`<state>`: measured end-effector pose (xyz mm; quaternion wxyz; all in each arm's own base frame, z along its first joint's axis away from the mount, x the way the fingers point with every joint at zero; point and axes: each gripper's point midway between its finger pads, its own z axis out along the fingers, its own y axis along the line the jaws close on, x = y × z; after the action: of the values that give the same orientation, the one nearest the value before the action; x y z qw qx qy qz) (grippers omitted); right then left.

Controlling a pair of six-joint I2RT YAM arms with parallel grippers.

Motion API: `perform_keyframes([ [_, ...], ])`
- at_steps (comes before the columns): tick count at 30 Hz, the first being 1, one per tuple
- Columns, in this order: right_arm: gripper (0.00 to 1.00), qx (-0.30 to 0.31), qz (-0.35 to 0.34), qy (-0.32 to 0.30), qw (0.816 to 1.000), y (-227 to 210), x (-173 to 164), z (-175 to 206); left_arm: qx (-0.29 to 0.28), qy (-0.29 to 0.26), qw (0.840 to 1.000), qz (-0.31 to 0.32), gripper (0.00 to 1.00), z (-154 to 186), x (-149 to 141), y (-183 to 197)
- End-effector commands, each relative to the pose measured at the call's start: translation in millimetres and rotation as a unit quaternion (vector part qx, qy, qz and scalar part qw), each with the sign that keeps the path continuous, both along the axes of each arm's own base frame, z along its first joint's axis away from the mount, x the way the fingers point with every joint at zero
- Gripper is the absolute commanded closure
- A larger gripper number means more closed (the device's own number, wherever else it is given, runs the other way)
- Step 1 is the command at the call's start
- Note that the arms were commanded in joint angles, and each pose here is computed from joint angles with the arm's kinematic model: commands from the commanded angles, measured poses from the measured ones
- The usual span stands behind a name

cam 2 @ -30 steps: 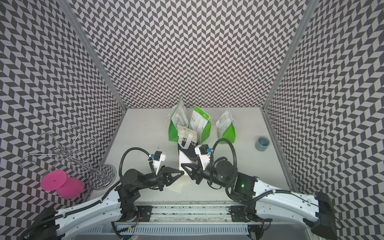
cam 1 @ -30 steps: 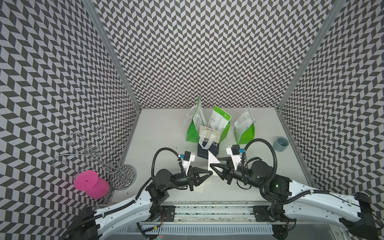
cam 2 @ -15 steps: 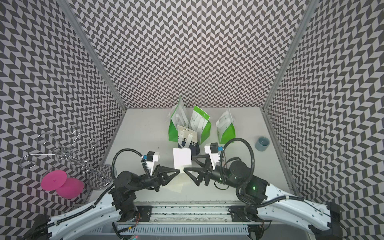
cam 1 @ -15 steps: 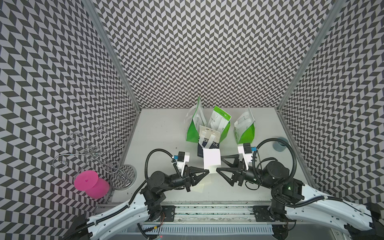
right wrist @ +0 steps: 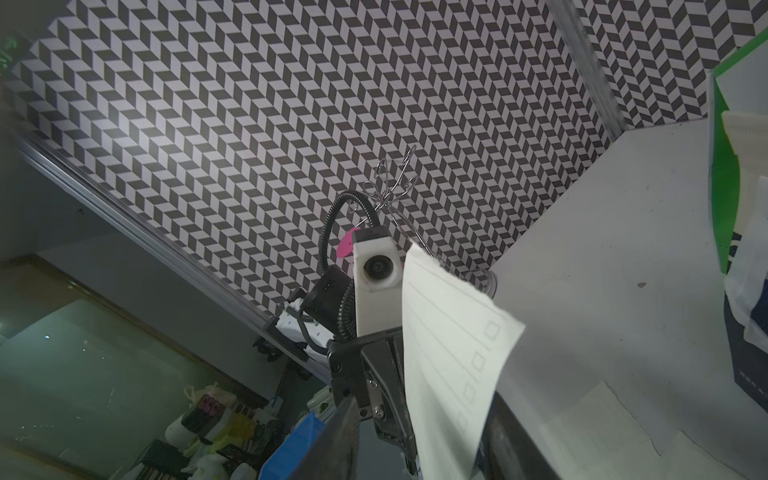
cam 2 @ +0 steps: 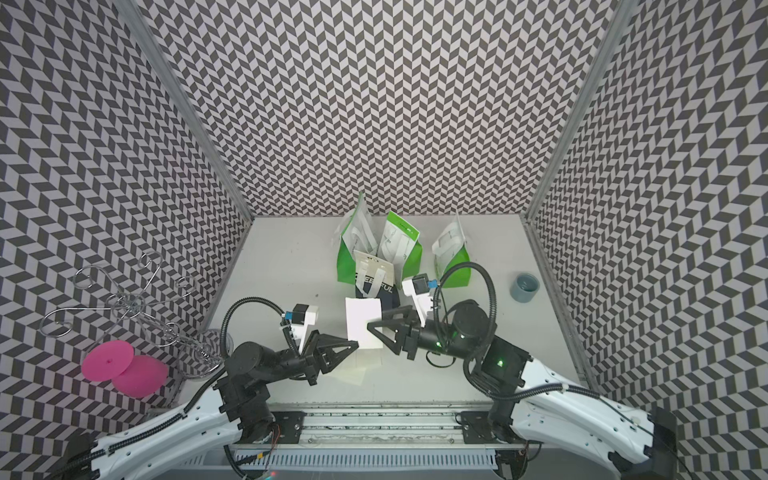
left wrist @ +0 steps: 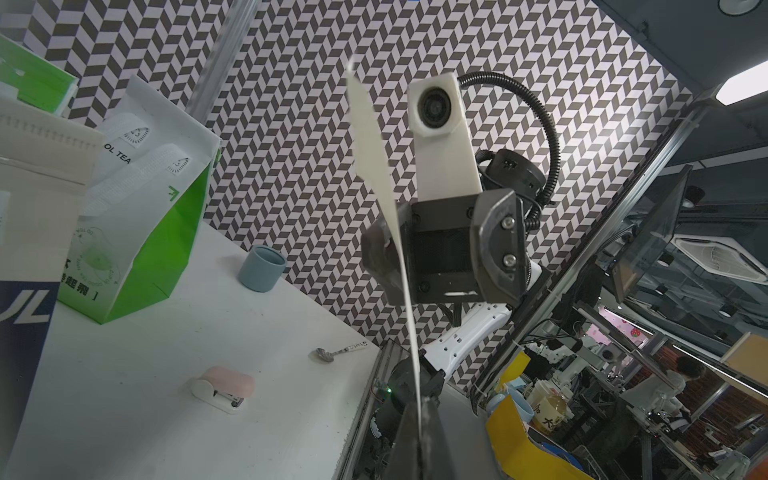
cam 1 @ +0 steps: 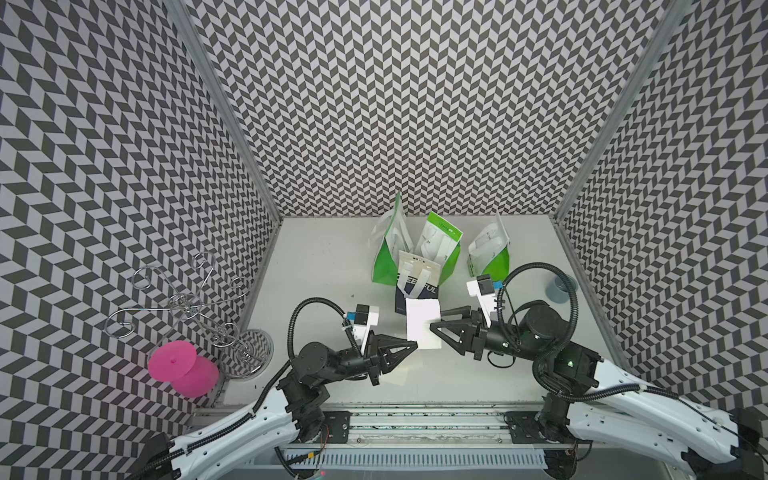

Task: Staple the receipts to the bags
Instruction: Pick up the receipt from the center of the board, then adjust the takeout bag at the center of the board.

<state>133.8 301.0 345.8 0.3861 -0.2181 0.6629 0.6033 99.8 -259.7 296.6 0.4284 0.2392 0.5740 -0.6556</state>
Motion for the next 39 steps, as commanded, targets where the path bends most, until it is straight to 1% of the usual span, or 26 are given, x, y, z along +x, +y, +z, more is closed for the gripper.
perform_keyframes([
  [1, 0.57, 0.045, 0.021, -0.040, 0.998, -1.8, -4.3, 36.7, 0.004, 0.003, 1.000, -0.007, 1.00, -2.5, -4.0, 1.2],
  [9, 0.73, 0.037, 0.024, -0.038, 0.998, 6.4, 1.6, 30.4, 0.007, 0.011, 1.000, -0.001, 1.00, -4.8, -0.7, 0.8],
  [10, 0.77, 0.034, 0.022, -0.038, 0.998, 6.7, 2.9, 28.9, 0.008, 0.012, 1.000, -0.001, 1.00, -5.1, -0.5, 0.1],
  [12, 0.91, 0.023, 0.003, -0.037, 0.999, 5.6, 9.6, 25.4, 0.010, 0.017, 1.000, 0.003, 1.00, -4.9, 1.8, -0.5],
  [13, 1.00, 0.012, -0.017, -0.036, 0.999, 1.8, 17.2, 22.8, 0.015, 0.026, 0.999, 0.017, 0.94, -6.0, 7.3, 0.1],
  [14, 1.00, 0.000, -0.045, -0.041, 0.998, -5.4, 27.2, 21.0, 0.021, 0.036, 0.999, 0.035, 0.70, -7.7, 13.6, 1.7],
  [15, 1.00, -0.012, -0.075, -0.045, 0.996, -14.0, 37.7, 19.0, 0.024, 0.041, 0.998, 0.053, 0.50, -8.6, 19.4, 4.2],
  [16, 1.00, -0.024, -0.108, -0.052, 0.993, -25.8, 48.4, 17.9, 0.025, 0.046, 0.996, 0.077, 0.37, -7.4, 27.5, 8.9],
  [17, 1.00, -0.034, -0.137, -0.059, 0.988, -36.2, 57.3, 16.9, 0.024, 0.048, 0.994, 0.098, 0.30, -4.0, 34.2, 14.0],
  [18, 1.00, -0.048, -0.166, -0.061, 0.983, -46.9, 66.2, 13.9, 0.021, 0.046, 0.991, 0.122, 0.25, 1.4, 42.2, 20.3],
  [20, 1.00, -0.060, -0.192, -0.067, 0.977, -61.3, 75.4, 11.5, 0.024, 0.046, 0.983, 0.175, 0.18, 12.9, 61.6, 34.0],
  [23, 1.00, -0.076, -0.216, -0.067, 0.971, -73.8, 85.6, 4.1, 0.040, 0.034, 0.968, 0.244, 0.15, 30.5, 93.2, 50.7],
  [25, 1.00, -0.082, -0.221, -0.068, 0.969, -78.5, 89.1, -0.8, 0.054, 0.026, 0.964, 0.258, 0.15, 41.1, 114.1, 53.9],
  [27, 1.00, -0.081, -0.206, -0.068, 0.973, -76.6, 88.3, -5.6, 0.067, 0.020, 0.963, 0.260, 0.14, 47.0, 134.4, 54.3],
  [30, 1.00, -0.080, -0.167, -0.071, 0.980, -65.5, 83.4, -13.9, 0.078, 0.007, 0.962, 0.263, 0.13, 57.6, 163.5, 54.0],
  [33, 1.00, -0.073, -0.122, -0.076, 0.987, -51.7, 77.4, -21.4, 0.081, -0.012, 0.968, 0.239, 0.14, 75.0, 185.2, 44.3],
  [35, 1.00, -0.071, -0.098, -0.078, 0.990, -43.3, 75.3, -27.0, 0.095, -0.027, 0.969, 0.226, 0.14, 85.3, 198.1, 33.4],
  [37, 1.00, -0.078, -0.097, -0.073, 0.990, -40.1, 79.9, -34.1, 0.118, -0.036, 0.967, 0.221, 0.14, 90.4, 215.6, 23.8],
  [39, 1.00, -0.087, -0.103, -0.070, 0.988, -39.9, 83.8, -40.5, 0.145, -0.032, 0.965, 0.218, 0.15, 88.3, 231.6, 16.6],
])
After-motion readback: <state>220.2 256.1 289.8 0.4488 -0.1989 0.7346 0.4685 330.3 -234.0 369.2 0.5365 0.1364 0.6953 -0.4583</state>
